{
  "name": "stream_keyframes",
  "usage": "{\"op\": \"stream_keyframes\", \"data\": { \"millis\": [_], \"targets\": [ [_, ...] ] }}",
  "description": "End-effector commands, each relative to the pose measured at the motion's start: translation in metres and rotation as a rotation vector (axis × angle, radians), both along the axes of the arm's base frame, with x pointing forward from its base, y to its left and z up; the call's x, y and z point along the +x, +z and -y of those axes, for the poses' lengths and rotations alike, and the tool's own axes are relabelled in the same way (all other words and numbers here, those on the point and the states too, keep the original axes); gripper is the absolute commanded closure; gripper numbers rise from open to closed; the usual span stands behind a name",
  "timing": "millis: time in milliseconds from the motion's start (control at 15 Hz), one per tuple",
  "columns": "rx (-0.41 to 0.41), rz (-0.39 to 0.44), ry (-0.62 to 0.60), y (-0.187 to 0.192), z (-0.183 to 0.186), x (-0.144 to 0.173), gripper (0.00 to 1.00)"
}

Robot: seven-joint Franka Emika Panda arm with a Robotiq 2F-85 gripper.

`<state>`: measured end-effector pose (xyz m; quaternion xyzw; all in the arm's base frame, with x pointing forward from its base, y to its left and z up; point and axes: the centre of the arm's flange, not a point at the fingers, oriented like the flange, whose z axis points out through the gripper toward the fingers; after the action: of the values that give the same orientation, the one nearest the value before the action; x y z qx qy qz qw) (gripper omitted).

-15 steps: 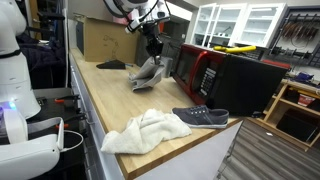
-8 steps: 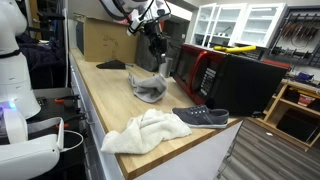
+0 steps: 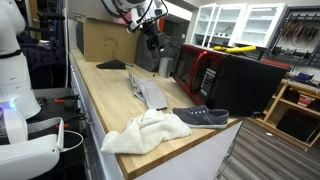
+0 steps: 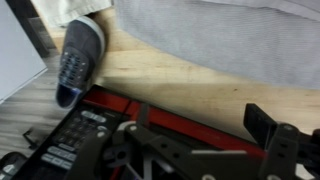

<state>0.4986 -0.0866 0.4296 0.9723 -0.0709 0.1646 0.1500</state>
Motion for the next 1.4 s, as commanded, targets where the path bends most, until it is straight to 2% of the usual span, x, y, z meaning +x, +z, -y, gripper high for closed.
{"op": "stream_keyframes", "data": {
  "millis": [0,200,333,533,733,1133,1200,1267,1333],
  "targets": [
    [0.185,-0.023,0.073,-0.021,-0.029,0.02,0.0],
    [0.323,-0.108,0.174,-0.052,-0.058,0.035,0.0],
    [0.368,-0.172,0.249,-0.071,-0.075,0.043,0.0],
    [0.365,-0.26,0.327,-0.092,-0.091,0.053,0.0],
    [0.355,-0.344,0.32,-0.109,-0.094,0.057,0.0],
    [0.396,-0.463,0.307,-0.152,-0.103,0.053,0.0],
    [0.393,-0.478,0.309,-0.161,-0.104,0.05,0.25],
    [0.394,-0.487,0.314,-0.167,-0.105,0.049,0.26],
    [0.392,-0.488,0.319,-0.172,-0.106,0.048,0.32]
  ]
}}
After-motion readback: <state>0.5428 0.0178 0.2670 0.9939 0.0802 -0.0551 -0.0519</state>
